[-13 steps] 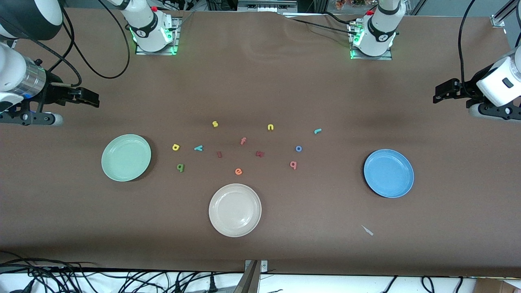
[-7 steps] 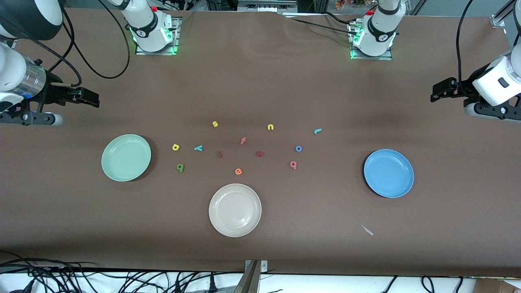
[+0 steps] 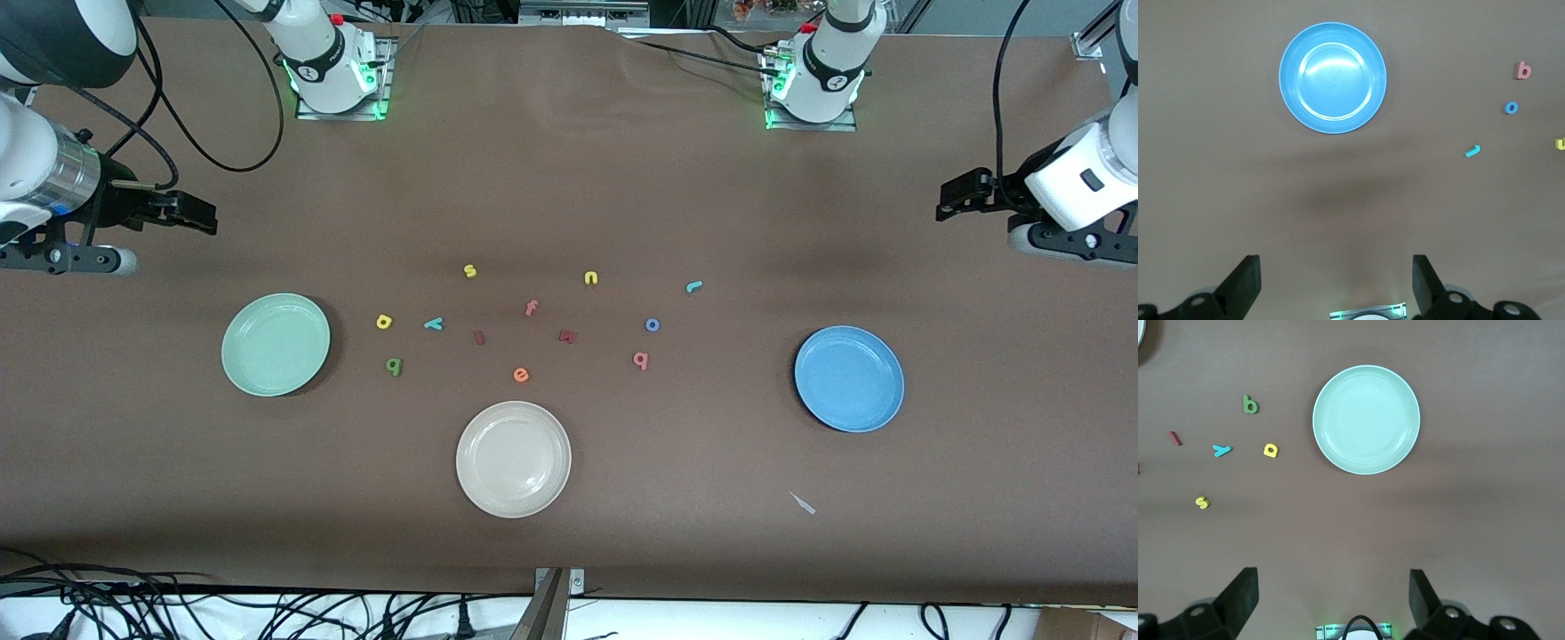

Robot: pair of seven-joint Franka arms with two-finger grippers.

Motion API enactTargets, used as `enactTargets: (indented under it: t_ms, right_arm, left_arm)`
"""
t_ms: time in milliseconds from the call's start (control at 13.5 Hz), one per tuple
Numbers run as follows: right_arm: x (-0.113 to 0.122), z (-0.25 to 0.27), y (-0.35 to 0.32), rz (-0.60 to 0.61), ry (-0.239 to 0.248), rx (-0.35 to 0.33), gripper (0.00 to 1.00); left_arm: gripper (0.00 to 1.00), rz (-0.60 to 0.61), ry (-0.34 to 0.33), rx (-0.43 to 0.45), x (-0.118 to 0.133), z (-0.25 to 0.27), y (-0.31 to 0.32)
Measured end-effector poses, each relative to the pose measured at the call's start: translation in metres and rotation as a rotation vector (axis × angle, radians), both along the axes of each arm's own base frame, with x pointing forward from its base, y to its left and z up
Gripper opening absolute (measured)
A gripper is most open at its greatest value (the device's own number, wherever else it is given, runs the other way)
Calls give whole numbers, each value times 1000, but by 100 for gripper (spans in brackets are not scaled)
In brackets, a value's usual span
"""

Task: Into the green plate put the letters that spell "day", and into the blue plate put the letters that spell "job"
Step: 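Move the left gripper and the right gripper out toward the letters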

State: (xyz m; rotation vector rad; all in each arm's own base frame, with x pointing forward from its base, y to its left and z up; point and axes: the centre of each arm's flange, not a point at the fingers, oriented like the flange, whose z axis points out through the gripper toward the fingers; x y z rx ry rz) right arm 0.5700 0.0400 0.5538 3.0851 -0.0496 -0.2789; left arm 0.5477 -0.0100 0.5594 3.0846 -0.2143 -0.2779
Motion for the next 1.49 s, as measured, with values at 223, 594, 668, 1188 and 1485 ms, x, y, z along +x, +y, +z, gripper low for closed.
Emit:
enactTargets:
  t_ms: [223,594,668,1188,1485]
  right_arm:
    - [0,0,0,0,0,1,100]
    - [0,-1,1,2,0,2,100]
    - [1,-1,2,3,-2,2,100]
    - [14,-21,10,7,-12,19,100]
    - [23,-51,25,27,-38,20,100]
  left_arm:
    - [100,10,21,10,3,-11,-32]
    - [100,3,59,11,19,-40,-58]
    - [100,13,71,14,22,-49,-63]
    - [100,26,82,22,41,-98,-111]
    - [100,59,75,39,38,-104,-143]
